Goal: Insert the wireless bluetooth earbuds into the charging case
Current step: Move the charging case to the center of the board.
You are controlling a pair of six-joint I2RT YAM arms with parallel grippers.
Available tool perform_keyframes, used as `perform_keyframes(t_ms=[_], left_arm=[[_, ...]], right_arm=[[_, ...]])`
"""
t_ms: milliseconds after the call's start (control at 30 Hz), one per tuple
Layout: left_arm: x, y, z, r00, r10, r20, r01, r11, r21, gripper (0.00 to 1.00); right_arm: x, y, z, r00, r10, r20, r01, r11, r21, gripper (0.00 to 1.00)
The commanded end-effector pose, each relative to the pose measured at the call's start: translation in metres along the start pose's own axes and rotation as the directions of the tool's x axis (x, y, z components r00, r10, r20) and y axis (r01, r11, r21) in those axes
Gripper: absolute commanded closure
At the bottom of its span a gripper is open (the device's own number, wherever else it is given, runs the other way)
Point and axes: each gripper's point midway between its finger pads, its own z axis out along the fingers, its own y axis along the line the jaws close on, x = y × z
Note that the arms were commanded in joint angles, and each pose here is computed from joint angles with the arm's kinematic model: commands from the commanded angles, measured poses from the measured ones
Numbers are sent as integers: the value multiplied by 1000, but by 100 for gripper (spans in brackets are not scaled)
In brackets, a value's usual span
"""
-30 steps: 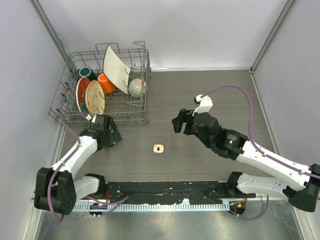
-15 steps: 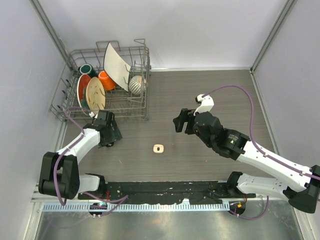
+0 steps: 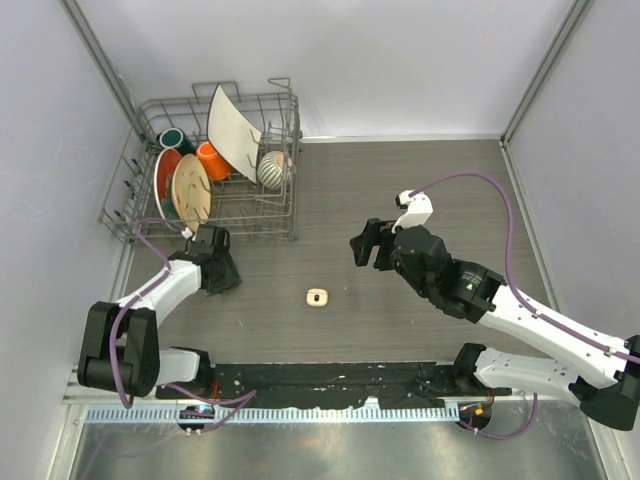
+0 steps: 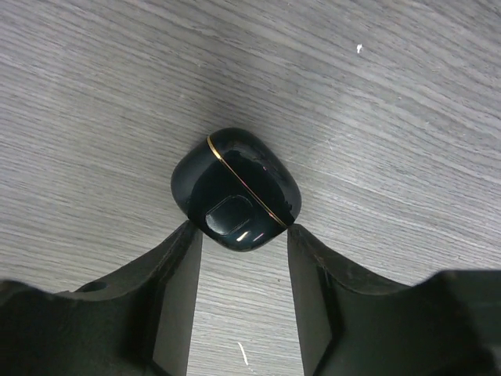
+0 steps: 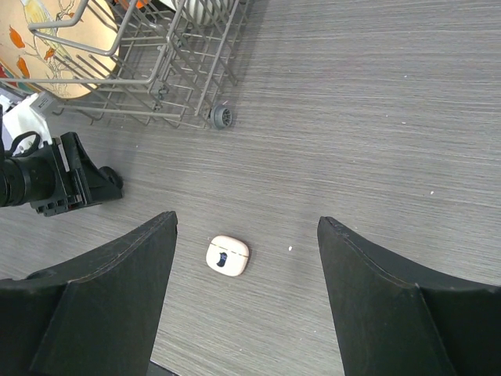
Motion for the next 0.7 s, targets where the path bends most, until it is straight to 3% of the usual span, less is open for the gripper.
perform_keyframes(t_ms=[0, 33, 100, 200, 333, 533, 667], left_arm=[[4, -4, 0, 1000, -17, 8, 17, 999, 41, 50], [5, -3, 1, 1000, -18, 7, 18, 999, 39, 50], [4, -1, 0, 999, -30, 19, 30, 999, 32, 39], [1, -1, -4, 997, -57, 51, 55, 998, 45, 34], [-15, 0, -15, 976, -140, 167, 129, 989, 76, 25], [-35, 16, -28, 891, -304, 338, 289, 952, 95, 22], [-39, 20, -26, 867, -340, 365, 331, 939, 89, 21]], right_arm=[[-14, 2, -5, 998, 36, 43, -36, 999, -12, 22], [-13, 2, -5, 998, 36, 42, -36, 999, -13, 22], [-13, 2, -5, 998, 38, 40, -37, 999, -16, 22], [-12, 2, -5, 998, 39, 39, -38, 999, -15, 22], [-10, 2, -3, 999, 33, 32, -33, 999, -12, 22], [-9, 1, -1, 999, 23, 28, -22, 1000, -6, 22], [-9, 1, 0, 999, 17, 29, -17, 1000, -2, 22]])
